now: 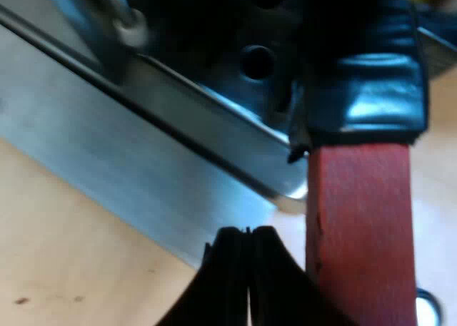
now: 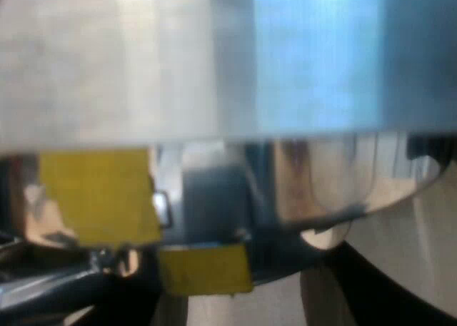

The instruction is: Put the handle in the coffee machine

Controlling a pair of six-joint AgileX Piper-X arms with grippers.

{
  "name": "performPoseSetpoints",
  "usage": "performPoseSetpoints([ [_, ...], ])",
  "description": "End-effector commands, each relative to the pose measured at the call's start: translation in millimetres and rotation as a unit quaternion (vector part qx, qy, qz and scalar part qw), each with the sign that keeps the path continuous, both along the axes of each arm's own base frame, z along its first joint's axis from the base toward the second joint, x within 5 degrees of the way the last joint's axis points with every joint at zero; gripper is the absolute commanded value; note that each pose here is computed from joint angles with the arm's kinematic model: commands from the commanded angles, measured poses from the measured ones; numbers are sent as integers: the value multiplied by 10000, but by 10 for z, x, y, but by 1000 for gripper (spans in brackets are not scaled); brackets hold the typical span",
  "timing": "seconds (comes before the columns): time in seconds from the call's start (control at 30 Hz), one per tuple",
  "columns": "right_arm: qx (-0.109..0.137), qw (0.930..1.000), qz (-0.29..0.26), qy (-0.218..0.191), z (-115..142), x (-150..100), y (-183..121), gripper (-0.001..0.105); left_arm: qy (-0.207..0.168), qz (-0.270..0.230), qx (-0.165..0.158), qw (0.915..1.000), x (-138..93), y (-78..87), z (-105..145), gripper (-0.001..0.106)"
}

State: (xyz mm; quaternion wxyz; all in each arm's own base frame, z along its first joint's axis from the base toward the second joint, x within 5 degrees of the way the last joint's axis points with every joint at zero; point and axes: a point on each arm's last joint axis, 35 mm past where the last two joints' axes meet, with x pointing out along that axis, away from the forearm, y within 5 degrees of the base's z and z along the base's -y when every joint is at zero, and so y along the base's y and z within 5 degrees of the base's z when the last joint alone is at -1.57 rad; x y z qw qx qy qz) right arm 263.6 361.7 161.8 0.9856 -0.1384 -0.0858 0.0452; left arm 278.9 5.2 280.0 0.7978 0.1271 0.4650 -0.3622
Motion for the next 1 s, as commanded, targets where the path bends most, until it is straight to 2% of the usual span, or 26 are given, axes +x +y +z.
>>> performPoseSetpoints([
  [0.03, 839, 9951, -89, -508, 437, 6, -51, 39, 55, -97, -135, 9998, -71, -33, 68, 0],
  [0.2, 839, 9951, -89, -508, 437, 6, -51, 39, 271, -360, -487, 9978, -204, -162, 143, 0],
  [0.33, 822, 9953, -93, -509, 437, 6, -51, 39, 344, -522, -558, 9965, -227, -341, 166, 0],
  [0.4, 637, 9965, -134, -526, 437, 6, -51, 39, 467, -562, -606, 9955, -241, -460, 167, 0],
  [0.47, 578, 9968, -147, -532, 437, 6, -51, 39, 539, -587, -637, 9948, -262, -538, 178, 0],
  [0.6, 617, 9964, -147, -556, 478, 1, -57, 39, 729, -536, -756, 9930, -307, -670, 203, 0],
  [0.77, 638, 9962, -148, -569, 517, -2, -63, 39, 718, -589, -829, 9922, -362, -755, 257, 0],
  [1.0, 540, 9972, -122, -492, 499, -32, -30, 39, 803, -506, -919, 9912, -364, -759, 233, 0],
])
